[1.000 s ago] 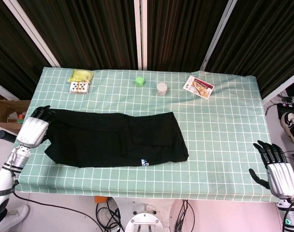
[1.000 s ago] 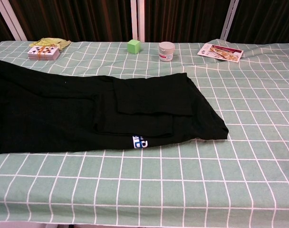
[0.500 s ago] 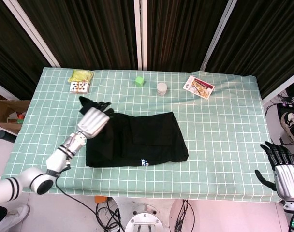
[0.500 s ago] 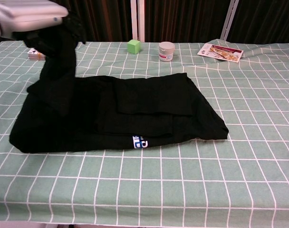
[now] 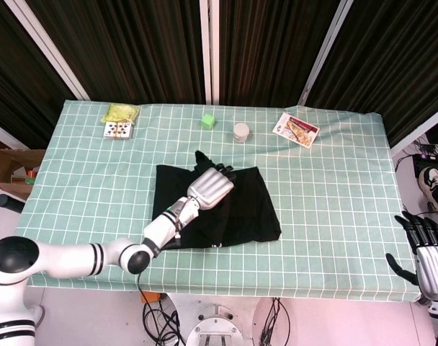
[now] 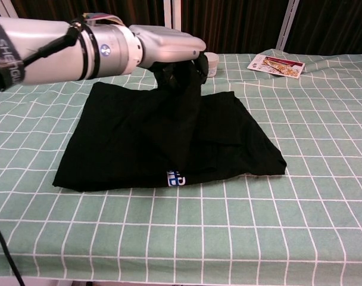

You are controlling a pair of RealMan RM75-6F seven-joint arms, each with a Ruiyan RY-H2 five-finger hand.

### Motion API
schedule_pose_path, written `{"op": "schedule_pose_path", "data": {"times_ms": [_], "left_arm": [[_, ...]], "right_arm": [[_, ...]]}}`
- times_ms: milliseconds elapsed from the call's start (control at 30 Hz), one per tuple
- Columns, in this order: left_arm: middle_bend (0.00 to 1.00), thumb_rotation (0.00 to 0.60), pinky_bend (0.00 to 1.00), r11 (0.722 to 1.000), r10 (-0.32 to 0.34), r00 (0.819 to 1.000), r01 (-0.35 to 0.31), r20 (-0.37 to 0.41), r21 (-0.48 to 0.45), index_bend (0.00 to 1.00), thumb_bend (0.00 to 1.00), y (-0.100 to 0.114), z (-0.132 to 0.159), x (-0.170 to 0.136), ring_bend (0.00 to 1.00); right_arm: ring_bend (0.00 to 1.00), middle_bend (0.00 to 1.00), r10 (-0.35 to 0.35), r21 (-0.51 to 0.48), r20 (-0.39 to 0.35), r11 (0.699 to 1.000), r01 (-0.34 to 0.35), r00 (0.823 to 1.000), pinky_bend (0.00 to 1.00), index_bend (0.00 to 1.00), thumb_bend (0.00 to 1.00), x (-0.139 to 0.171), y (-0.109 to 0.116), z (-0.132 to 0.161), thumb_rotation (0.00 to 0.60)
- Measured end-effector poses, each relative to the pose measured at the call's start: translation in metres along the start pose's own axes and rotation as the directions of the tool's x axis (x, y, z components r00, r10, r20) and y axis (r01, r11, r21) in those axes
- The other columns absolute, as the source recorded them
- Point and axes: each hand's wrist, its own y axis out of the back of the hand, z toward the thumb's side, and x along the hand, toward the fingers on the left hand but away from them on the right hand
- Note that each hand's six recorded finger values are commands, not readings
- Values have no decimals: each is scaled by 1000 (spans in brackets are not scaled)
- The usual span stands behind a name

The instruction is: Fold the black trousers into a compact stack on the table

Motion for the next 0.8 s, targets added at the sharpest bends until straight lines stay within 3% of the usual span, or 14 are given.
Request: {"op": "schedule_pose_path", "data": {"times_ms": [433, 600, 633, 733, 800], "left_arm": [[235, 600, 169, 996, -57, 997, 60, -60, 58, 611, 668, -1, 39, 57, 114], [224, 600, 166, 991, -100, 994, 103, -45, 80, 605, 663, -10, 55, 67, 106], [218, 600, 166, 990, -107, 993, 110, -42, 85, 582, 625, -12, 57, 68, 104], [165, 600, 166, 988, -116, 992, 120, -45, 102, 321, 289, -17, 59, 71, 89], [146, 600, 166, 989, -115, 992, 119, -50, 90, 211, 170, -20, 62, 73, 82]], "right_arm": [[98, 136, 1, -9, 17, 1000, -1, 1000, 140, 184, 191, 2, 0, -7, 600], [98, 136, 0, -12, 27, 1000, 0, 1000, 140, 184, 191, 4, 0, -11, 600], [98, 136, 0, -13, 29, 1000, 0, 1000, 140, 184, 191, 4, 0, -12, 600], [98, 136, 2, -16, 33, 1000, -1, 999, 140, 184, 190, 5, -1, -13, 600], [98, 136, 2, -18, 34, 1000, -1, 999, 140, 184, 190, 6, -1, -14, 600]]}}
